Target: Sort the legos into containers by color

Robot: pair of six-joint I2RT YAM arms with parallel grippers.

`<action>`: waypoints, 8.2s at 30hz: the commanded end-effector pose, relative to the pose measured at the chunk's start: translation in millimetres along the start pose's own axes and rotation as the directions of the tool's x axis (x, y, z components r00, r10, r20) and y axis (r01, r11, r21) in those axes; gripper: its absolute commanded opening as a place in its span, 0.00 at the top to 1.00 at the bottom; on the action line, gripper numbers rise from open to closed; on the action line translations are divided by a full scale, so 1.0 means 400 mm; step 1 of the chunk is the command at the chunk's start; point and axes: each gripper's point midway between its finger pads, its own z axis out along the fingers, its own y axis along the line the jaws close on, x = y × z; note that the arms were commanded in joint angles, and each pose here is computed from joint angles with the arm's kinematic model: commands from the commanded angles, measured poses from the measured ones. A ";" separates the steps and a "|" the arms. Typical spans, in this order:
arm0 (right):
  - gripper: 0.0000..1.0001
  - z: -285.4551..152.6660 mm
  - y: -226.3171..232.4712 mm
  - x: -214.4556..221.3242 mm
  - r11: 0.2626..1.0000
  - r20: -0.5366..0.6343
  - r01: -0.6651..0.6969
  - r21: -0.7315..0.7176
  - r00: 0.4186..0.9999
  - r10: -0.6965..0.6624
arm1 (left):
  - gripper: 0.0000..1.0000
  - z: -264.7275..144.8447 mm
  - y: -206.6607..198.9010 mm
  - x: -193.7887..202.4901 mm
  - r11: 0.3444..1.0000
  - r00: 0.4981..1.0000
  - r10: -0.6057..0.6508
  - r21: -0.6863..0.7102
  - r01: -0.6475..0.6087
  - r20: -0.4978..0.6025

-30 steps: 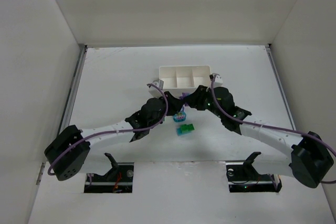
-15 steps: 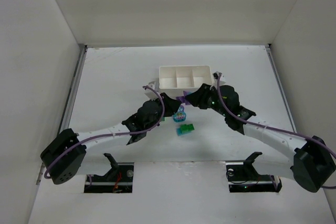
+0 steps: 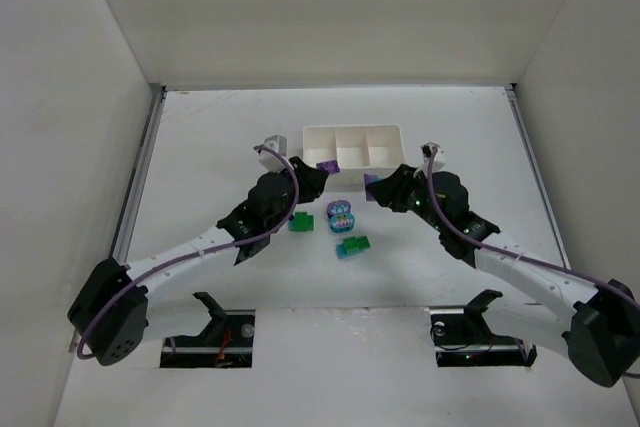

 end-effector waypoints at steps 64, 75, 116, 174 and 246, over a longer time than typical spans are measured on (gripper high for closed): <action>0.77 0.043 0.131 -0.125 0.902 0.110 -0.338 -0.270 0.919 0.378 | 0.52 -0.025 -0.175 0.001 0.826 0.892 -0.448 0.351 0.441 -0.068; 0.76 0.067 0.166 -0.114 0.818 0.041 -0.467 -0.336 0.860 0.508 | 0.47 -0.025 -0.201 0.001 0.776 0.867 -0.489 0.408 0.482 -0.096; 0.75 0.101 0.156 -0.052 0.682 -0.086 -0.620 -0.388 0.761 0.643 | 0.74 0.009 -0.217 -0.026 0.744 0.855 -0.514 0.460 0.485 -0.071; 0.65 0.058 0.099 -0.092 0.822 -0.003 -0.417 -0.389 0.892 0.452 | 0.86 -0.045 -0.078 -0.074 0.815 0.861 -0.506 0.355 0.458 0.050; 0.57 -0.086 -0.219 -0.270 0.962 0.462 -0.170 0.214 0.885 0.054 | 0.73 0.494 -0.200 0.149 0.986 0.962 0.145 -0.042 -0.159 -0.232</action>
